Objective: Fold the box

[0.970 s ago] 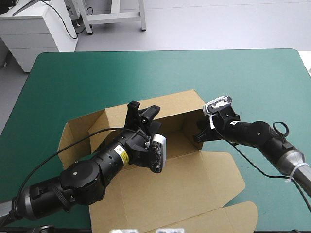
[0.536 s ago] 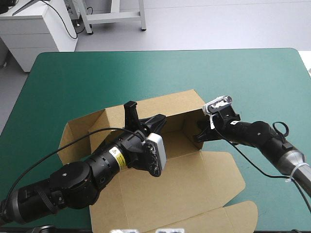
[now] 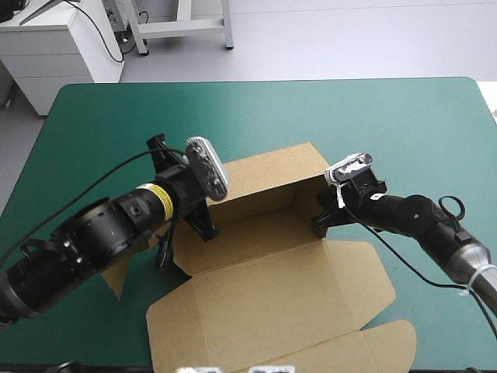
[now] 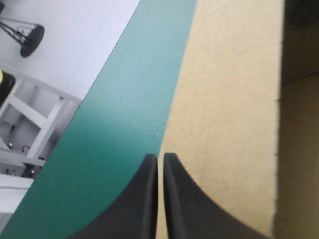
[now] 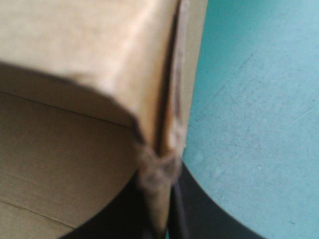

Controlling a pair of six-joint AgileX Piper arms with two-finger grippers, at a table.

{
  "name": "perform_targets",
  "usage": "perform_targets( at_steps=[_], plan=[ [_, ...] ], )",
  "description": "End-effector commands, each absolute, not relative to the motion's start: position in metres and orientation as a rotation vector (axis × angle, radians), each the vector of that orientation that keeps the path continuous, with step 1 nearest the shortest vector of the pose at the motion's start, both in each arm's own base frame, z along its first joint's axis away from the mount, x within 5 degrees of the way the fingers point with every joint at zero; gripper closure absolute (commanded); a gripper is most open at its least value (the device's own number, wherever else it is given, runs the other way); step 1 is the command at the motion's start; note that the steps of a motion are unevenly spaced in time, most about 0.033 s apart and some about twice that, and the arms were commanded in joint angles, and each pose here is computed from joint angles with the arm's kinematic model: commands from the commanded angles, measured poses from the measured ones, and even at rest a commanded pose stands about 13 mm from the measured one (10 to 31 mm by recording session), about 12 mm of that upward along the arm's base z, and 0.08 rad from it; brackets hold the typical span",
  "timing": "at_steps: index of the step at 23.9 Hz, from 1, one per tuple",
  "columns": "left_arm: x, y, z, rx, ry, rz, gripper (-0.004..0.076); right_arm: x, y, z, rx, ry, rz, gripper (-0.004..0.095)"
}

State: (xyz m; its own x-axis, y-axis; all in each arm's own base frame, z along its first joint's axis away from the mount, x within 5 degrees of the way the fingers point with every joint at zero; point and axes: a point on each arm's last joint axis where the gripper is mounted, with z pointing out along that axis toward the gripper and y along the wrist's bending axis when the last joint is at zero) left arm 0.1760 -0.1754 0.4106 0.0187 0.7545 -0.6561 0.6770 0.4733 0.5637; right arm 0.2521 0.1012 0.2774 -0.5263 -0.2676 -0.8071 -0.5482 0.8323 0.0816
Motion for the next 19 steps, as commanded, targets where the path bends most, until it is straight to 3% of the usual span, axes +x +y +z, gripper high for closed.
perform_targets(
  at_steps=[1, 13, 19],
  plan=[
    [0.187, -0.153, 0.439, 1.074, 1.687, 0.03, 0.0706, 0.248, 0.099, 0.301, -0.55, 2.068, 0.414, 0.0924],
    [0.219, -0.054, 0.445, 0.578, 2.132, 0.025, 0.0707, 0.236, 0.092, 0.33, -0.567, 2.127, 0.364, 0.0924],
    [0.225, -0.024, 0.446, 0.337, 2.171, 0.051, 0.0714, 0.231, 0.091, 0.35, -0.486, 2.259, 0.413, 0.0924]
  ],
)
